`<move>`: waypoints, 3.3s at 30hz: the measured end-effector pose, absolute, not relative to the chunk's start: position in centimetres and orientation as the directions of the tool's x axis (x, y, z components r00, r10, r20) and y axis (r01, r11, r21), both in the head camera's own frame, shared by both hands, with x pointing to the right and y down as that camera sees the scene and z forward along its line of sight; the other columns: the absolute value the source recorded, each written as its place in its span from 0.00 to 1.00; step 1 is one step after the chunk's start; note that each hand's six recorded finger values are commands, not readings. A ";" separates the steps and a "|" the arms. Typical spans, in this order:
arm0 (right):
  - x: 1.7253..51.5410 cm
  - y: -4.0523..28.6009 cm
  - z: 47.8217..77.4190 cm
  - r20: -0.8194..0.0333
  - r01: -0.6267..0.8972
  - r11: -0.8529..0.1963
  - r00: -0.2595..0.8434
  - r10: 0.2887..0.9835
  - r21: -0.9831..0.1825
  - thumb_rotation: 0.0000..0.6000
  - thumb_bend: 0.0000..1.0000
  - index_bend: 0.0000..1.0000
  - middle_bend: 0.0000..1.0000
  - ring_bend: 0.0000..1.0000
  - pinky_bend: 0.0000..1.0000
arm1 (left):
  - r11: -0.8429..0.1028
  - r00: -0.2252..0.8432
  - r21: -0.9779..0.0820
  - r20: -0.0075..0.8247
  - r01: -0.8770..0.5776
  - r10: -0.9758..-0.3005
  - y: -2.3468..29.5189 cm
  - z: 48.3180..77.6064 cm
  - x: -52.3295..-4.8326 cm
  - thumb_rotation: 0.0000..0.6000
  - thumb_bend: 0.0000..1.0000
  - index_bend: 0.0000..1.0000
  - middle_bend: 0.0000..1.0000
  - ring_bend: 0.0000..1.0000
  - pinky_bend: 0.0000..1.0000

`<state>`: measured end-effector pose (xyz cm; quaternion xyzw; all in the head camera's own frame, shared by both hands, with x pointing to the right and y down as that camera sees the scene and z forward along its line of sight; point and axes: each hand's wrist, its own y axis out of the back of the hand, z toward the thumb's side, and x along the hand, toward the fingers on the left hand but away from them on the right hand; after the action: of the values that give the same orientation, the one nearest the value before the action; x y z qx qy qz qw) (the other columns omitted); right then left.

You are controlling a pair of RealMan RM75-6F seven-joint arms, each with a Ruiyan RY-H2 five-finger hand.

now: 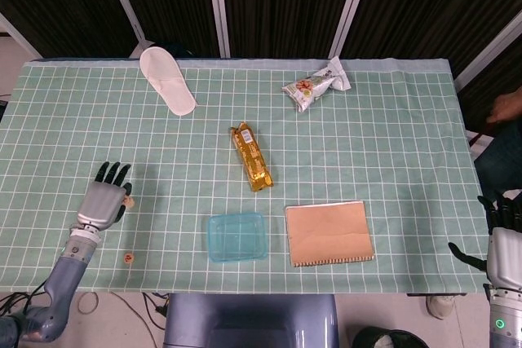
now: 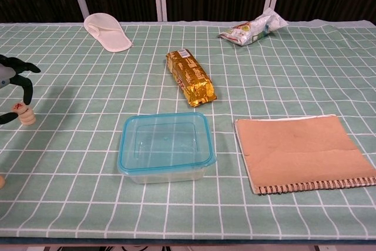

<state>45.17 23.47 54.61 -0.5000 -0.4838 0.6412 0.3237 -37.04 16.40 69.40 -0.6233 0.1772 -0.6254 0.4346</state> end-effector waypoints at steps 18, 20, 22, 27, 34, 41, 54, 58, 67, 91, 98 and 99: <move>45.3 23.5 54.7 -0.334 0.071 -0.329 -0.297 0.895 -0.942 1.00 0.20 0.15 0.07 0.07 0.00 | -0.559 0.152 -0.764 0.625 0.323 -0.766 16.3 69.6 -37.0 1.00 0.35 0.42 0.07 0.00 0.07; 45.3 23.5 54.7 -0.336 0.072 -0.330 -0.298 0.893 -0.941 1.00 0.20 0.15 0.07 0.07 0.00 | -0.558 0.153 -0.764 0.625 0.325 -0.766 16.4 69.6 -36.9 1.00 0.35 0.42 0.07 0.00 0.07; 45.3 23.5 54.6 -0.335 0.069 -0.330 -0.298 0.894 -0.941 1.00 0.20 0.15 0.07 0.07 0.00 | -0.558 0.154 -0.764 0.625 0.323 -0.766 16.4 69.6 -36.8 1.00 0.35 0.42 0.07 0.00 0.07; 45.3 23.5 54.7 -0.336 0.069 -0.331 -0.299 0.893 -0.941 1.00 0.20 0.15 0.07 0.07 0.00 | -0.553 0.161 -0.769 0.620 0.321 -0.768 16.4 69.4 -36.7 1.00 0.35 0.41 0.07 0.00 0.07; 45.3 23.5 54.6 -0.336 0.067 -0.331 -0.300 0.893 -0.941 1.00 0.20 0.15 0.07 0.07 0.00 | -0.545 0.170 -0.779 0.609 0.309 -0.775 16.4 69.0 -36.6 1.00 0.35 0.39 0.07 0.00 0.07; 45.3 23.5 54.6 -0.334 0.065 -0.331 -0.302 0.893 -0.941 1.00 0.20 0.15 0.07 0.07 0.00 | -0.527 0.224 -0.807 0.584 0.269 -0.780 16.9 67.8 -35.7 1.00 0.34 0.38 0.07 0.00 0.07; 45.4 23.6 54.5 -0.330 0.067 -0.326 -0.311 0.891 -0.943 1.00 0.20 0.15 0.07 0.07 0.00 | -0.550 0.344 -0.789 0.615 0.274 -0.710 21.9 65.4 -35.5 1.00 0.33 0.39 0.07 0.00 0.07; 45.4 23.6 54.5 -0.328 0.066 -0.324 -0.310 0.892 -0.944 1.00 0.20 0.15 0.07 0.07 0.00 | -0.563 0.359 -0.776 0.631 0.286 -0.688 23.5 65.5 -35.9 1.00 0.33 0.39 0.07 0.00 0.07; 45.4 23.6 54.4 -0.325 0.066 -0.321 -0.314 0.892 -0.945 1.00 0.20 0.15 0.07 0.07 0.00 | -0.585 0.374 -0.749 0.662 0.310 -0.649 25.7 66.4 -36.6 1.00 0.33 0.39 0.07 0.00 0.07; 45.6 23.6 54.4 -0.321 0.065 -0.317 -0.322 0.891 -0.946 1.00 0.20 0.15 0.07 0.07 0.00 | -0.585 0.397 -0.750 0.660 0.309 -0.638 28.1 65.9 -37.5 1.00 0.33 0.40 0.07 0.00 0.06; 45.6 23.5 54.3 -0.319 0.066 -0.315 -0.325 0.890 -0.947 1.00 0.20 0.15 0.07 0.07 0.00 | -0.583 0.393 -0.750 0.661 0.312 -0.639 28.2 66.0 -37.5 1.00 0.33 0.41 0.07 0.00 0.06; 45.6 23.6 54.3 -0.320 0.066 -0.316 -0.326 0.890 -0.947 1.00 0.20 0.15 0.07 0.07 0.00 | -0.583 0.393 -0.749 0.662 0.315 -0.638 28.2 66.1 -37.6 1.00 0.33 0.41 0.07 0.00 0.06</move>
<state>45.62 23.56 54.33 -0.4864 -0.4915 0.6490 0.3171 -37.57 28.21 66.07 -0.7078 0.1141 -0.5391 0.4419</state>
